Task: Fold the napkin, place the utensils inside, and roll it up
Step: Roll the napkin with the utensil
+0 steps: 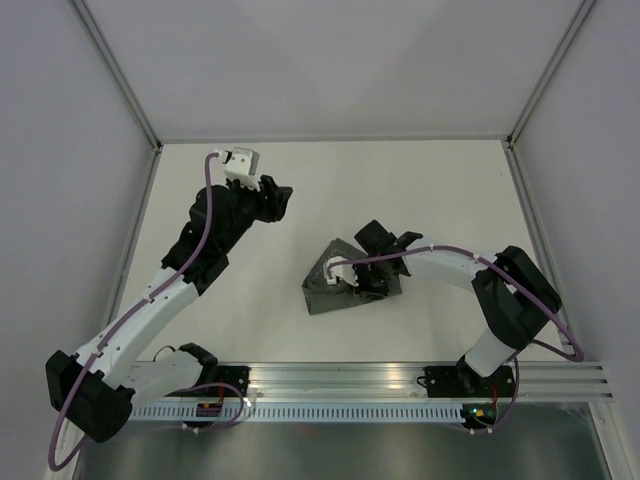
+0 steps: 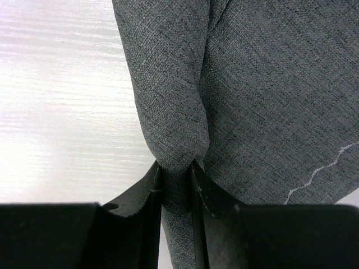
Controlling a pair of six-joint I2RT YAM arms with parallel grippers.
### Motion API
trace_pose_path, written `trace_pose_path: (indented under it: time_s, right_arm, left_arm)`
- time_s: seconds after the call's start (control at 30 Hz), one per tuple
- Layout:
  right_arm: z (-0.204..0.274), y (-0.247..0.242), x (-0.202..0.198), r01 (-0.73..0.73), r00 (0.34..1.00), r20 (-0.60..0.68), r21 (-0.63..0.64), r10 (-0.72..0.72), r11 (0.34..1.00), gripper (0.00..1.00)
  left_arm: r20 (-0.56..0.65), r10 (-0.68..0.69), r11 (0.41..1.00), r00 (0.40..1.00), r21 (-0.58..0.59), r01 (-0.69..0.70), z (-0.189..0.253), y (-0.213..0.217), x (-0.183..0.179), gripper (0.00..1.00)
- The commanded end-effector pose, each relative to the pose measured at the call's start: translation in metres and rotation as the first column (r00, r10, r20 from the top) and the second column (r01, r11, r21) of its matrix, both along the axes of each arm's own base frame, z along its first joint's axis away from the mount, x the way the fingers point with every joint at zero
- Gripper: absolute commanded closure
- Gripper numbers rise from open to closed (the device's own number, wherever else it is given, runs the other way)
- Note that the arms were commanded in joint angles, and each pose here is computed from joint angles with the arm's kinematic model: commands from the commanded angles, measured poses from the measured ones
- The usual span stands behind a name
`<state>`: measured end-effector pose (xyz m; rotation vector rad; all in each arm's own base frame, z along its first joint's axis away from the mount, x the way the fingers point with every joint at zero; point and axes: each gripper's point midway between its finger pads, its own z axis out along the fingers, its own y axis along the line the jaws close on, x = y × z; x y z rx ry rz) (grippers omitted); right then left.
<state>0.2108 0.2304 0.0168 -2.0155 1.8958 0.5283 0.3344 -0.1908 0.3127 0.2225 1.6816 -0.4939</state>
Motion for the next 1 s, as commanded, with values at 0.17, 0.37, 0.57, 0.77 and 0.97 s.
trace_pose_path:
  time_s: [0.17,0.37,0.57,0.77,0.97]
  right_arm:
    - [-0.035,-0.035,-0.032,0.018,0.955,-0.290,-0.137,-0.058,0.990,1.00]
    - [-0.037,-0.036,-0.024,0.025,0.937,-0.340,-0.145,-0.074,0.989,0.99]
    - [-0.041,-0.038,-0.024,0.022,0.918,-0.387,-0.156,-0.081,0.988,0.99]
    - [-0.042,-0.038,-0.024,0.022,0.902,-0.423,-0.163,-0.090,0.986,0.99]
    - [-0.045,-0.038,-0.023,0.025,0.888,-0.448,-0.178,-0.104,0.984,0.99]
  left_arm:
    - [0.198,-0.158,0.987,0.967,0.051,0.151,0.000,-0.025,-0.033,0.44]
    - [0.196,-0.299,0.954,0.934,0.065,0.292,-0.020,-0.051,-0.057,0.41]
    - [0.132,-0.426,0.896,0.895,0.195,0.398,-0.064,-0.087,-0.087,0.41]
    - [0.117,-0.387,0.915,0.915,0.176,0.364,-0.084,-0.087,-0.095,0.40]
    - [0.094,-0.483,0.849,0.871,0.295,0.439,-0.125,-0.108,-0.126,0.40]
